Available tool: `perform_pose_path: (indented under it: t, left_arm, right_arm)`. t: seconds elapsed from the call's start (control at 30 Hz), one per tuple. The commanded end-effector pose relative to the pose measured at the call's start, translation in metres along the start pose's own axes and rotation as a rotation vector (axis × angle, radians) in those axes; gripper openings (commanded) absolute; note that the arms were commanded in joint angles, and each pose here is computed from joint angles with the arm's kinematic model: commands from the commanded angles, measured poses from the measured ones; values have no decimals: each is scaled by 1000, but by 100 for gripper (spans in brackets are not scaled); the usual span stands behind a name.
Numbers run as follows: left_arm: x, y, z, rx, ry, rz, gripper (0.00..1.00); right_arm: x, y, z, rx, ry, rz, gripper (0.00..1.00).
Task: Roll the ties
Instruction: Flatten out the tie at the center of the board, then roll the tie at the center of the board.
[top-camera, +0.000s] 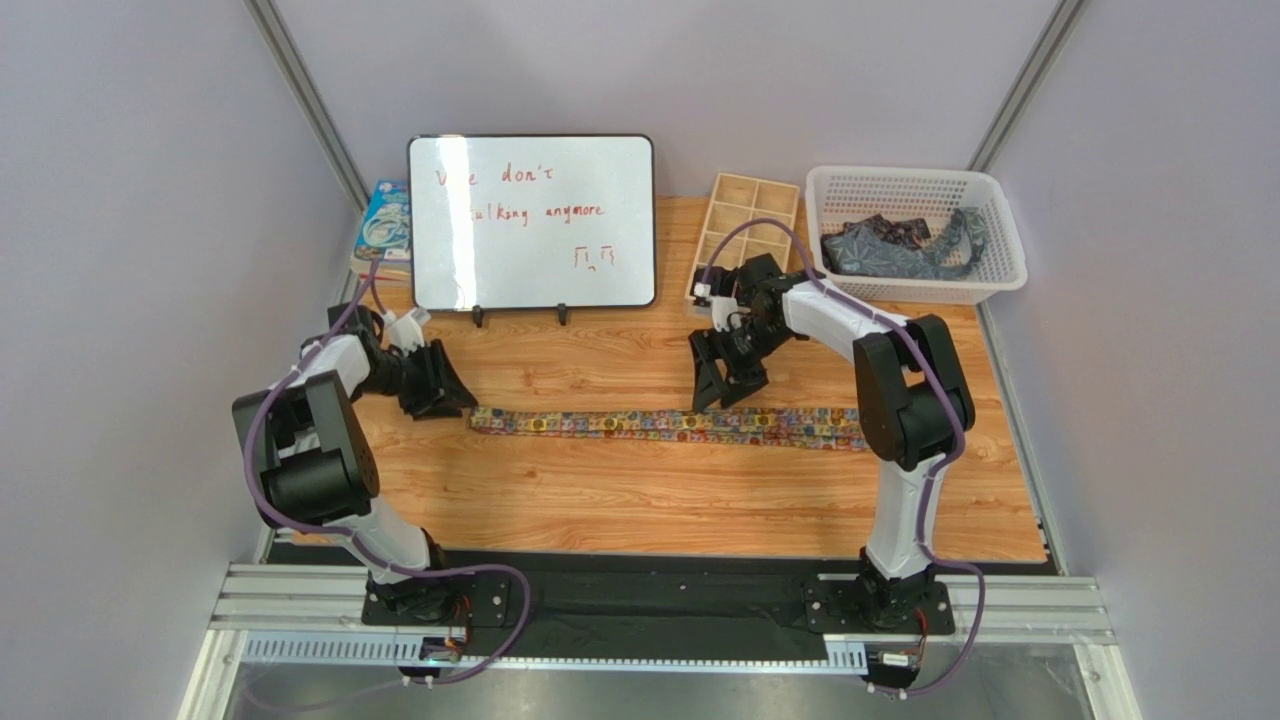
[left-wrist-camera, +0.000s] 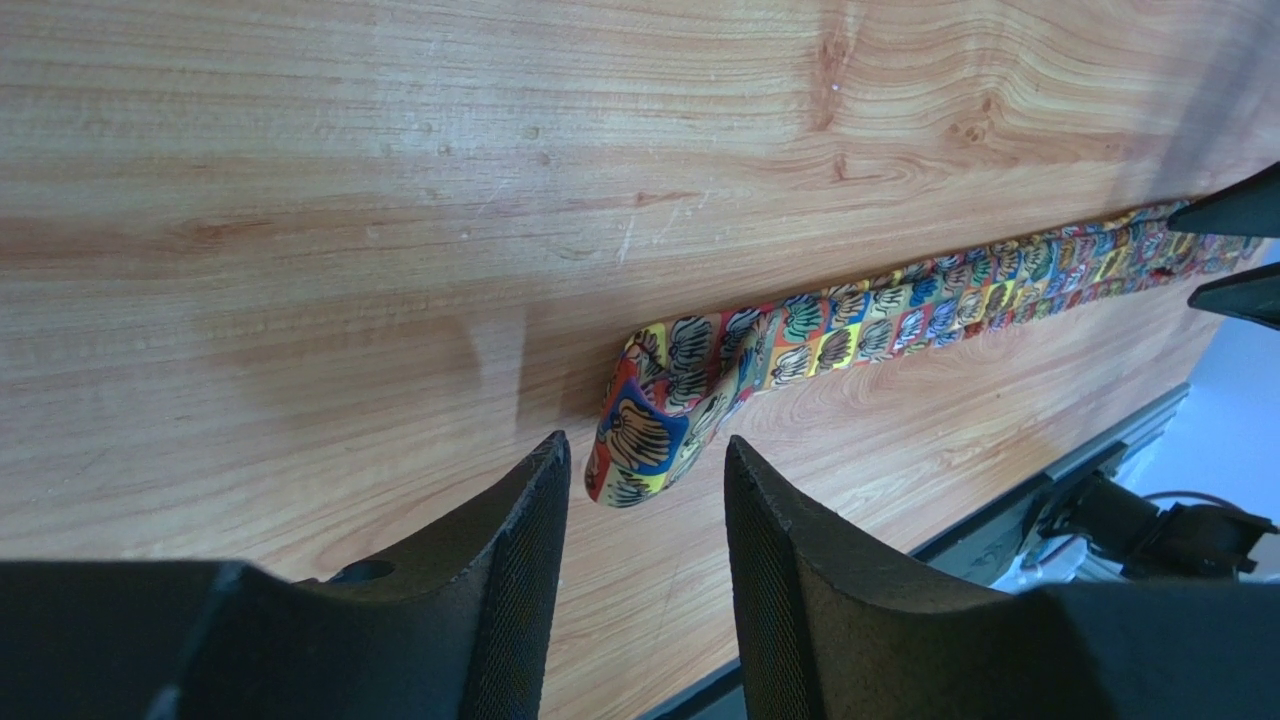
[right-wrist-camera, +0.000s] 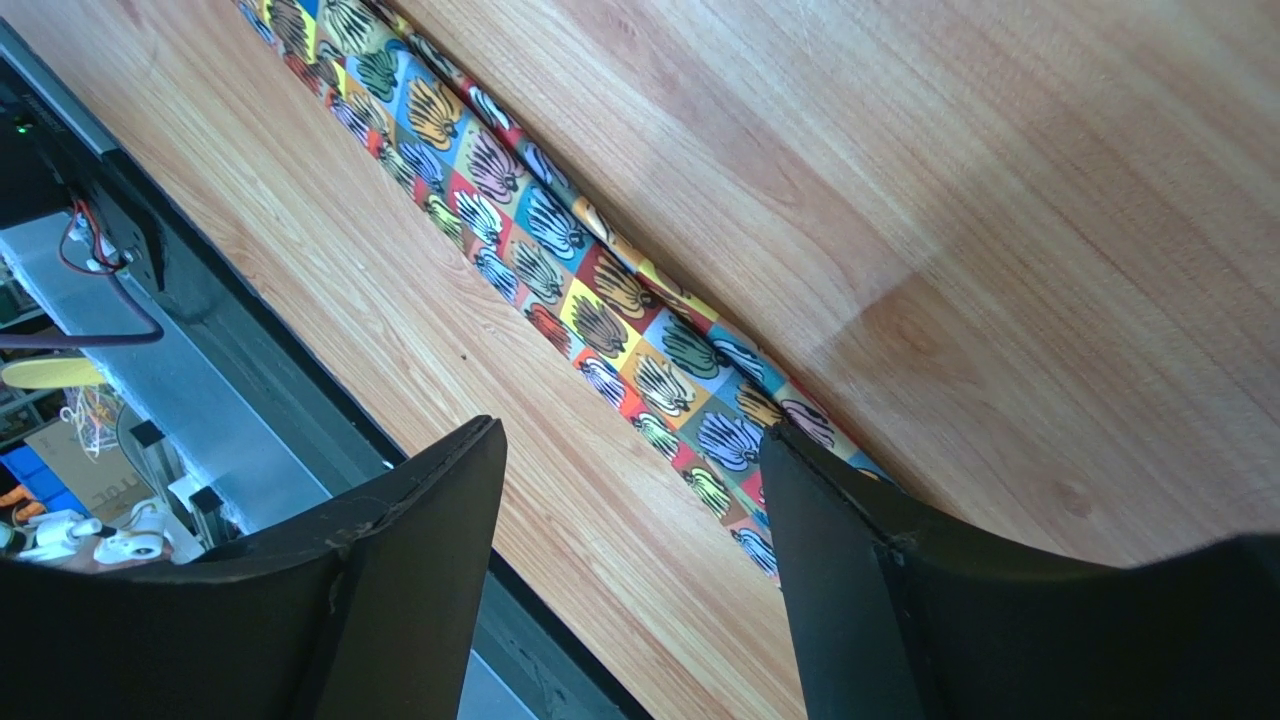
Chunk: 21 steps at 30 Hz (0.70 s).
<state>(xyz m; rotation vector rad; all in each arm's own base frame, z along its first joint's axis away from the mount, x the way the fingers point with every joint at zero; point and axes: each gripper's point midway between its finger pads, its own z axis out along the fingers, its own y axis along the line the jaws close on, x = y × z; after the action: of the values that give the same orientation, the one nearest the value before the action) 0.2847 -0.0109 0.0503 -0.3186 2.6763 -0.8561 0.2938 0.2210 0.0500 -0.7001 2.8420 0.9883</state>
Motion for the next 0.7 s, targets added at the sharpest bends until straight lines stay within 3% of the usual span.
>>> perform_pose_path:
  t: [0.0, 0.2, 0.5, 0.67]
  left_arm:
    - [-3, -10, 1, 38, -17, 14, 48]
    - [0, -9, 3, 28, 9, -6, 42]
    - [6, -11, 3, 16, 53, -26, 41]
    - [6, -14, 3, 25, 54, -10, 25]
  right_arm:
    - [-19, 21, -19, -38, -65, -43, 70]
    - [-27, 26, -19, -60, -74, -24, 70]
    - [-29, 24, -17, -59, -70, -19, 70]
    - [-30, 24, -16, -62, -69, -16, 70]
